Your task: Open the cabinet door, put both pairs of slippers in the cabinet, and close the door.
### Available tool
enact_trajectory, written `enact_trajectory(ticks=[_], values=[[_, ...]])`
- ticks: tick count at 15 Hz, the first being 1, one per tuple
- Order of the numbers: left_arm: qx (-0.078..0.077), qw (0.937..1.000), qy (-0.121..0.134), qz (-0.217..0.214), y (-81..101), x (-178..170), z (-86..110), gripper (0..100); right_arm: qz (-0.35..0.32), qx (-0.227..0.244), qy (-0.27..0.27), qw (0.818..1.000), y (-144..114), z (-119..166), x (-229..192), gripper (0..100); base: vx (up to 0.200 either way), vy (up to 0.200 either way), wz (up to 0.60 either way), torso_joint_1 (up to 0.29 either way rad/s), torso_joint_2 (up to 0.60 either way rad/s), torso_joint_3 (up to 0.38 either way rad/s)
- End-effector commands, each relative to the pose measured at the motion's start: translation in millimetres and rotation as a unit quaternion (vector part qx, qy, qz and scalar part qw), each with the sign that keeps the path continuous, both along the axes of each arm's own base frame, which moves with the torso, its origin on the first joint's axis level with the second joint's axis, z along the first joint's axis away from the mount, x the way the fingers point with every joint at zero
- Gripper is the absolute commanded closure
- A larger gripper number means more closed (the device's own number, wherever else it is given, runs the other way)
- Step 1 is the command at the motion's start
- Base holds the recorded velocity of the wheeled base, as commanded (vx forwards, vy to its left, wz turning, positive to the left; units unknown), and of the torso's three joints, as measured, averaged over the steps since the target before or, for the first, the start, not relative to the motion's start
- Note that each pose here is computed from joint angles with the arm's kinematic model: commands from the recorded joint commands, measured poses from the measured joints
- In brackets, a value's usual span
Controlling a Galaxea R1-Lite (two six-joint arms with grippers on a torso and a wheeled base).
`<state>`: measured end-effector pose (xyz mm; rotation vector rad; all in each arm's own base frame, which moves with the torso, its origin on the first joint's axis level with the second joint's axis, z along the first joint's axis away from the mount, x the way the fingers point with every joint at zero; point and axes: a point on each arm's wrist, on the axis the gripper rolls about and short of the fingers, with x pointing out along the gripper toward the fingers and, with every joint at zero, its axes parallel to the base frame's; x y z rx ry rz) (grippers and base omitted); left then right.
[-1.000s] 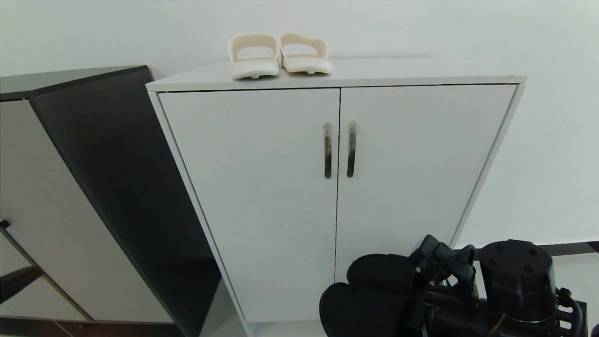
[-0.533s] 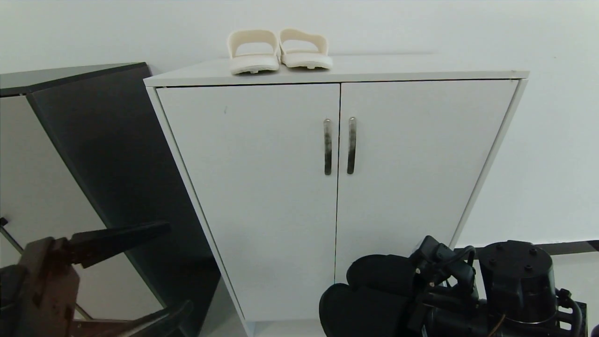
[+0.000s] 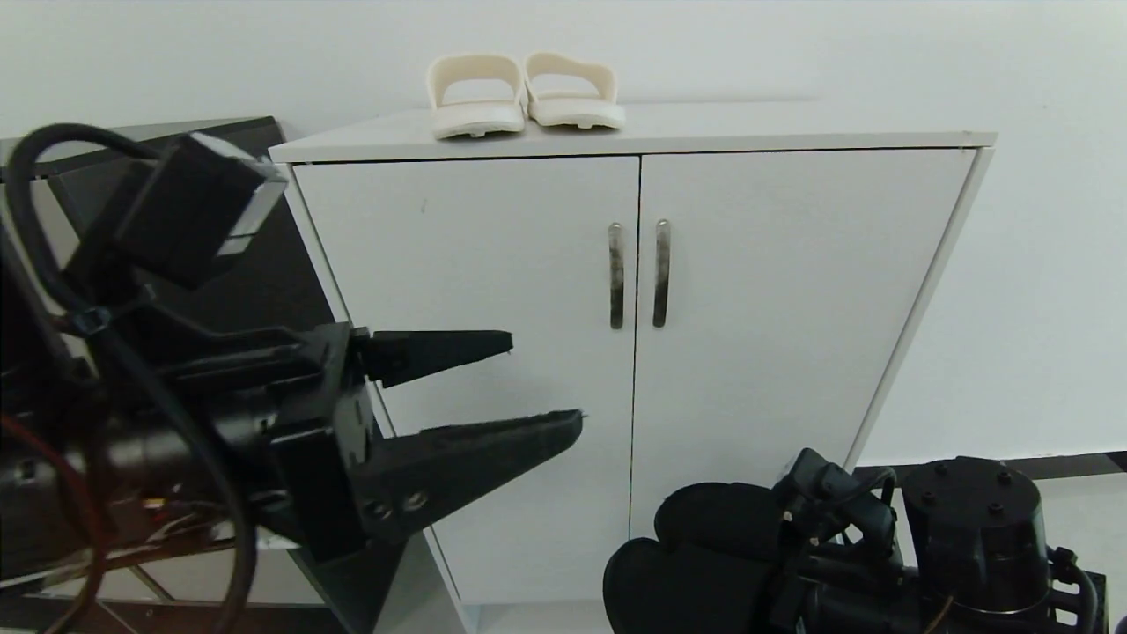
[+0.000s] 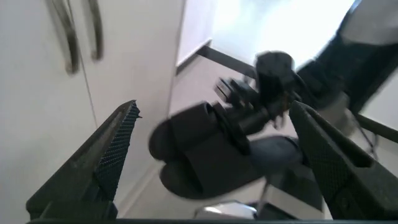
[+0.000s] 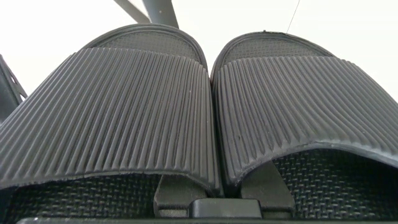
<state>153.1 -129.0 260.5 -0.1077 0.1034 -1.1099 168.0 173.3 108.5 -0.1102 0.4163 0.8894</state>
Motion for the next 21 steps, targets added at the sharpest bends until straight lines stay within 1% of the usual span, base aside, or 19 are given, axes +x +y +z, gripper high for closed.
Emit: enact_trajectory(ticks=[1,4,6,7,9,12,13,15,16,18,20,21], values=[[0.006,0.9999,0.009,-0.005,-39.4,29.8,-10.2,0,0.002,-0.007,0.001,1.0,-0.9,-2.6,-1.0,100,0.0,0.0,0.0,0.0,0.0,0.0],[0.008,0.9996,0.012,-0.023,-65.6,43.7,-11.8,0,0.003,-0.009,0.004,1.0,-0.5,-4.7,-0.6,100,0.0,0.0,0.0,0.0,0.0,0.0],[0.006,0.9995,0.011,-0.027,-74.9,52.3,-10.0,0,0.0,-0.009,0.004,1.0,-1.3,-4.7,0.2,100,0.0,0.0,0.0,0.0,0.0,0.0],[0.002,0.9995,0.012,-0.028,-78.3,56.5,-8.3,0,-0.003,-0.009,0.004,1.0,-2.6,-4.6,0.9,100,0.0,0.0,0.0,0.0,0.0,0.0],[-0.01,0.9994,0.014,-0.031,-83.1,61.5,-2.0,0,-0.009,-0.013,0.009,1.0,-6.1,-7.2,1.6,100,0.0,0.0,0.0,0.0,0.0,0.0],[-0.024,0.9972,0.034,-0.063,-82.0,64.1,1.5,0,-0.01,-0.015,0.012,1.0,-7.1,-8.8,1.1,100,0.0,0.0,0.0,0.0,0.0,0.0],[-0.034,0.9958,0.046,-0.072,-81.3,67.4,4.5,0,-0.01,-0.015,0.012,1.0,-6.9,-8.5,1.3,100,0.0,0.0,0.0,0.0,0.0,0.0],[-0.045,0.9942,0.06,-0.077,-86.5,75.0,7.8,0,-0.01,-0.015,0.012,1.0,-6.9,-8.5,1.3,100,0.0,0.0,0.0,0.0,0.0,0.0],[-0.046,0.9945,0.063,-0.069,-93.5,84.2,6.1,0,-0.009,-0.015,0.012,1.0,-6.6,-8.5,1.0,100,0.0,0.0,0.0,0.0,0.0,0.0],[-0.047,0.9955,0.062,-0.053,-101.1,93.8,4.3,0,-0.01,-0.015,0.012,1.0,-7.1,-8.8,1.1,100,0.0,0.0,0.0,0.0,0.0,0.0],[-0.044,0.9968,0.059,-0.032,-104.9,100.2,0.5,0,-0.01,-0.015,0.012,1.0,-7.2,-8.4,1.0,100,0.0,0.0,0.0,0.0,0.0,0.0],[-0.038,0.9974,0.055,-0.026,-104.0,102.6,-2.1,0,-0.01,-0.015,0.012,1.0,-7.2,-8.4,1.0,100,0.0,0.0,0.0,0.0,0.0,0.0]])
